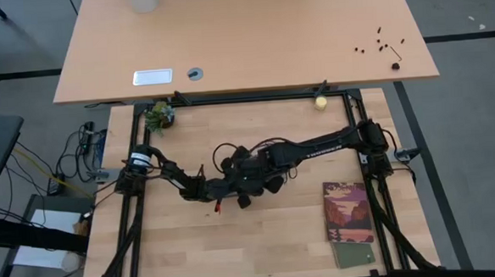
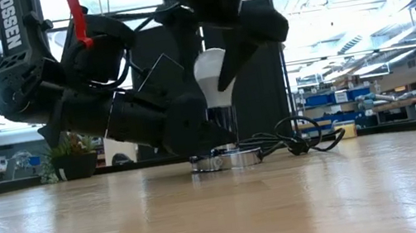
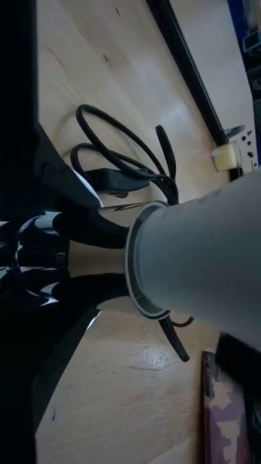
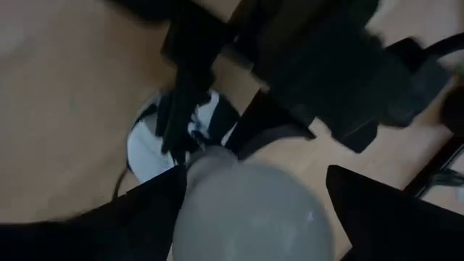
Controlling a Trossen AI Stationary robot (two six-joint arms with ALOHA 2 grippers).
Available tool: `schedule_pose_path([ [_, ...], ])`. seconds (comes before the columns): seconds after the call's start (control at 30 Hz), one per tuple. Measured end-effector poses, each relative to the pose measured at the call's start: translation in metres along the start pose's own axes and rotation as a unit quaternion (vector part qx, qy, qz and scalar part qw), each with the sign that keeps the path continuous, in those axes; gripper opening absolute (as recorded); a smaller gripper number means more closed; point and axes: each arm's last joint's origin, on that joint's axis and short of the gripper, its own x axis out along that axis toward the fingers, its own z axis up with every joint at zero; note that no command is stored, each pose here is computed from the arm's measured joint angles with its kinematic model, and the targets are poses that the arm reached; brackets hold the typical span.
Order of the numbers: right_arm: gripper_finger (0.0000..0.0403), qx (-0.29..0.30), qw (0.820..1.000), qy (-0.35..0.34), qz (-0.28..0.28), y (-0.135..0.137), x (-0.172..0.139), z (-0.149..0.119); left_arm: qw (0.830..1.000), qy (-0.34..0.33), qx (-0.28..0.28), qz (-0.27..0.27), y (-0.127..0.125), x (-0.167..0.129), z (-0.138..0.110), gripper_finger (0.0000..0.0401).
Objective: Screw lightbulb
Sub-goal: Remove the white lightbulb from the silver lamp
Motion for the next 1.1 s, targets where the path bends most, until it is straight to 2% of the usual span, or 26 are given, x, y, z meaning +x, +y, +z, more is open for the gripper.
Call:
schedule_pose_path([
  [0.1,0.0339,0.056,0.998,-0.002,-0.013,0.002,-0.001,0.005,1.0,0.0,0.001,0.0,0.0,0.0,0.0,0.019],
  [0.17,0.0338,0.123,0.992,0.005,-0.031,0.001,-0.002,0.006,1.0,0.0,0.001,0.0,0.0,0.0,0.0,0.019],
  [0.27,0.0343,0.267,0.962,0.017,-0.063,-0.001,-0.002,0.005,1.0,0.0,0.001,0.0,0.0,0.0,0.0,0.019],
  [0.33,0.0349,0.377,0.923,0.013,-0.076,-0.004,-0.001,0.002,1.0,0.0,0.001,0.0,0.0,0.0,0.0,0.019],
  [0.4,0.0355,0.485,0.871,0.008,-0.076,-0.007,0.0,-0.002,1.0,0.0,0.002,0.0,0.0,0.0,0.0,0.019],
  [0.47,0.036,0.566,0.822,0.009,-0.058,-0.007,0.001,-0.006,1.0,0.0,0.001,0.0,0.0,0.0,0.0,0.019],
  [0.63,0.0359,0.695,0.719,0.027,0.006,-0.004,0.003,-0.013,1.0,0.0,0.001,0.0,0.0,0.0,0.0,0.019],
  [0.7,0.0355,0.722,0.691,0.037,0.022,-0.004,0.004,-0.016,1.0,0.0,0.001,0.0,0.0,0.0,0.0,0.019],
  [0.77,0.0348,0.732,0.679,0.044,0.029,-0.004,0.004,-0.018,1.0,0.0,0.001,0.0,0.0,0.0,0.0,0.019],
  [0.83,0.0342,0.735,0.676,0.043,0.029,-0.004,0.004,-0.018,1.0,0.0,0.001,0.0,0.0,0.0,0.0,0.019],
  [1.0,0.031,0.734,0.677,0.043,0.03,-0.003,0.004,-0.017,1.0,0.0,0.001,0.0,0.0,0.0,0.0,0.019],
  [1.1,0.0285,0.728,0.684,0.042,0.036,-0.005,0.005,-0.019,1.0,0.0,0.001,-0.001,0.0,0.0,0.0,0.019],
])
